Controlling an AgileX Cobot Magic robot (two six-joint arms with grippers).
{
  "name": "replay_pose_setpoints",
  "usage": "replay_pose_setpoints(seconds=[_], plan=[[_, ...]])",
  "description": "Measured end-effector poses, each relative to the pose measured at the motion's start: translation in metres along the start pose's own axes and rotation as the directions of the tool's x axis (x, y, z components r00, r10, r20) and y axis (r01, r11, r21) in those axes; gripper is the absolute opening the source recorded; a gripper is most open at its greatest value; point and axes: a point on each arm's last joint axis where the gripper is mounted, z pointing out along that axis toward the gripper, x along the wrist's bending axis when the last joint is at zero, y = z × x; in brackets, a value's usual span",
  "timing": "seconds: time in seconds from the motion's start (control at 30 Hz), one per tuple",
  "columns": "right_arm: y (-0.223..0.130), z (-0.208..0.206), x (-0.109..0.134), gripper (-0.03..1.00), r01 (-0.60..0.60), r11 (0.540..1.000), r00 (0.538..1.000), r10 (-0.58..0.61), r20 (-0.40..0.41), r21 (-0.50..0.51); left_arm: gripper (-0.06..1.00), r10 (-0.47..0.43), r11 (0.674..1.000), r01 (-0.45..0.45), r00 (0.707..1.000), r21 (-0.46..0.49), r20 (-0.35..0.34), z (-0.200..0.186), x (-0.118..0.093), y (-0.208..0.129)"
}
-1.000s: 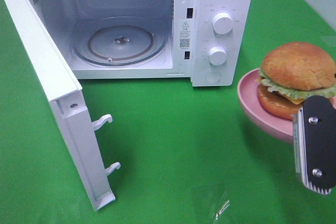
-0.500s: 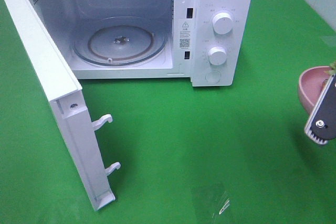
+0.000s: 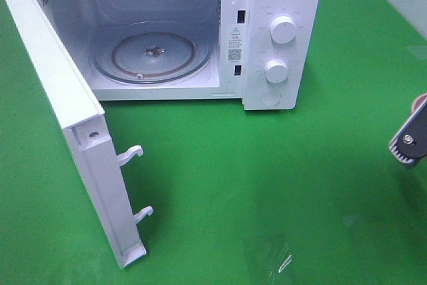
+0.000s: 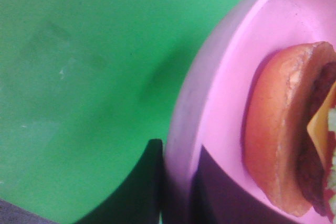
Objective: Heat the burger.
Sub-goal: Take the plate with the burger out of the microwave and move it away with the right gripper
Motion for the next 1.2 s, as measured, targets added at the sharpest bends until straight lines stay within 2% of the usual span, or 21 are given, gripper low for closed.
replay_pose_setpoints(seconds=[0.33, 0.4, 0.57, 0.63, 0.93, 1.2], plan=[[0.009, 0.027, 0.01, 0.11, -0.132, 0.986, 0.991, 0.128, 0.049, 0.097, 0.99, 0.0, 1.0, 0.0, 1.0, 0.0, 0.0, 0.0, 0.0, 0.0], [0.01, 0.038, 0.016, 0.11, -0.19, 0.97, 0.981, 0.183, 0.061, 0.149, 0.99, 0.0, 1.0, 0.0, 1.0, 0.0, 0.0, 0.0, 0.0, 0.0], [0.01, 0.046, 0.021, 0.11, -0.241, 0.953, 0.97, 0.231, 0.076, 0.182, 0.99, 0.0, 1.0, 0.0, 1.0, 0.0, 0.0, 0.0, 0.0, 0.0], [0.012, 0.056, 0.026, 0.11, -0.297, 0.93, 0.955, 0.283, 0.094, 0.216, 0.99, 0.0, 1.0, 0.0, 1.0, 0.0, 0.0, 0.0, 0.0, 0.0], [0.016, 0.073, 0.036, 0.11, -0.31, 0.918, 0.95, 0.293, 0.105, 0.247, 0.99, 0.0, 1.0, 0.0, 1.0, 0.0, 0.0, 0.0, 0.0, 0.0], [0.025, 0.104, 0.035, 0.11, -0.365, 0.885, 0.931, 0.35, 0.106, 0.289, 0.99, 0.0, 1.0, 0.0, 1.0, 0.0, 0.0, 0.0, 0.0, 0.0]])
